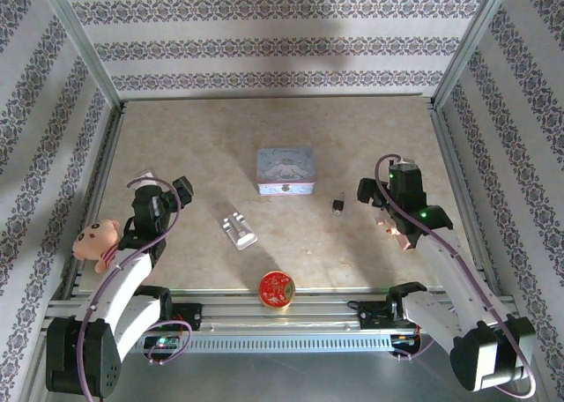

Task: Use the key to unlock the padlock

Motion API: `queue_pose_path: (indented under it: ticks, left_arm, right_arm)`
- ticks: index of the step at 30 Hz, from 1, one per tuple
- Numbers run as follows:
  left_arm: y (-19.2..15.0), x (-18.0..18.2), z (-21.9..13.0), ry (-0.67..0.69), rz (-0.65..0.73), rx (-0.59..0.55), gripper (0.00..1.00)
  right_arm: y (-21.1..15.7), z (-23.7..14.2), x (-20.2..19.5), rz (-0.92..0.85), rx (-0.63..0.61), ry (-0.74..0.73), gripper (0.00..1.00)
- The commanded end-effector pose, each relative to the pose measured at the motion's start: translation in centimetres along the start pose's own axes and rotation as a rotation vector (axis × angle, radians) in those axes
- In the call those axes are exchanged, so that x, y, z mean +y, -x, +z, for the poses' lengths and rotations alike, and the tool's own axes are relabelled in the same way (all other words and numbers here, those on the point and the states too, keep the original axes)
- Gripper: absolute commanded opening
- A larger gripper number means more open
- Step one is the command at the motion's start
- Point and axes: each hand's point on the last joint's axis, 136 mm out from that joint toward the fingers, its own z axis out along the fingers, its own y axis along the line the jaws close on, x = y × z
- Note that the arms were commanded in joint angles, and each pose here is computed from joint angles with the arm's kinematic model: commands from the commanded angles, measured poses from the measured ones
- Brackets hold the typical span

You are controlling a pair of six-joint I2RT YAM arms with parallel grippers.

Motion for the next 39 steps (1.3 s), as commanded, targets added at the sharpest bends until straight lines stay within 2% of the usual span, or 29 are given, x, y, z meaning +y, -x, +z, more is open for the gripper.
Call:
queue_pose_path:
  ticks: [1, 5, 12, 22, 25, 30, 35, 39]
  left_arm:
    - [6.2, -0.9, -1.3, -0.037, 0.078, -0.313, 0.99]
    - [5.8, -1.1, -1.6, -0.069, 0.165, -0.394, 0.99]
    - [3.2, -3.0, 0.2, -0.163, 0.329, -0.296, 0.99]
    - [0.7, -3.2, 2.3, -0.191, 0.446, -0.262, 0.99]
    - [-1.0, -3.7, 3.5, -0.238, 0.45, -0.219, 0.99]
    - [-2.5, -3.7, 5.0, -0.257, 0.451, -0.234, 0.99]
    - [-4.6, -5.0, 6.5, -0.342, 0.507, -0.147, 0.99]
    - [-4.7, -5.4, 7.4, -0.408, 0.479, -0.064, 0.99]
  right_arm:
    - [1.9, -0.1, -2.0, 0.02, -0.154, -0.091, 0.98]
    - [2.5, -0.2, -3.0, 0.002, -0.254, -0.135, 0.98]
    - [2.6, 0.3, -3.4, -0.076, -0.385, -0.14, 0.98]
    - [2.3, 0.5, -3.7, -0.125, -0.41, -0.159, 0.98]
    - [1.6, 1.1, -3.8, -0.132, -0.419, -0.157, 0.98]
    - [1.6, 1.4, -4.0, -0.128, -0.436, -0.157, 0.98]
    - [1.3, 1.7, -4.5, -0.121, -0.453, -0.156, 0.98]
    - [1.2, 1.8, -4.9, -0.099, -0.49, -0.138, 0.98]
